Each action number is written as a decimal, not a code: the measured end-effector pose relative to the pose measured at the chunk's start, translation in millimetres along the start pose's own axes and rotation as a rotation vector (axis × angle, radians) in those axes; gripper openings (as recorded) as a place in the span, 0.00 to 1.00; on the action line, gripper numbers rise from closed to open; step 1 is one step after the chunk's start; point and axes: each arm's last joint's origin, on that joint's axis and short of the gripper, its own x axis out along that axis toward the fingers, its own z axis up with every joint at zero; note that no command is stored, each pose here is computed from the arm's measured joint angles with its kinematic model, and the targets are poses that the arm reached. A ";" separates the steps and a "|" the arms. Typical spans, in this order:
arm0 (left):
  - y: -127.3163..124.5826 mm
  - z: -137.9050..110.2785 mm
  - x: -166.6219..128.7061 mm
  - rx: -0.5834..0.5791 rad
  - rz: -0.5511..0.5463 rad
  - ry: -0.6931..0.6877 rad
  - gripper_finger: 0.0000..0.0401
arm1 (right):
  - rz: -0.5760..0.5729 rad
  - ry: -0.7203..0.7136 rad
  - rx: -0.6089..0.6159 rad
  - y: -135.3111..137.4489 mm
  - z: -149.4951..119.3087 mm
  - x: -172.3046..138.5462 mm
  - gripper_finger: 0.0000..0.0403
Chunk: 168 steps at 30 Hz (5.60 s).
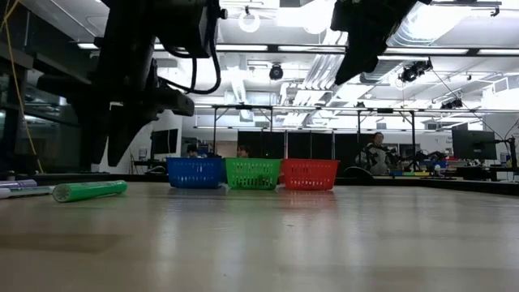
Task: Pick & Place Markers
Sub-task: Put the green highlighter into the blue bin
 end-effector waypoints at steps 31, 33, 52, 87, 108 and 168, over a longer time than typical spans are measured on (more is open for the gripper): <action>0.9 -1.9 17.6 -0.110 -0.043 0.071 0.24 | 0.119 0.293 0.005 2.7 -56.8 29.5 0.25; 1.0 -2.0 17.6 -0.110 -0.042 0.071 0.24 | 0.127 0.312 0.009 2.8 -64.1 33.9 0.25; 0.2 -2.1 19.6 -0.094 -0.037 0.076 0.50 | 0.154 0.318 -0.004 2.9 -78.7 45.4 0.25; -16.0 -31.3 51.2 -0.039 -0.008 0.106 0.15 | 0.151 0.316 0.014 2.8 -78.3 45.4 0.25; -39.0 -24.5 8.8 -0.021 -0.178 -0.005 0.15 | 0.153 0.316 -0.014 2.6 -78.5 45.2 0.25; -18.4 220.2 -12.0 -0.036 -0.018 -0.042 0.15 | 0.017 0.097 0.029 -23.6 -77.6 -8.8 0.25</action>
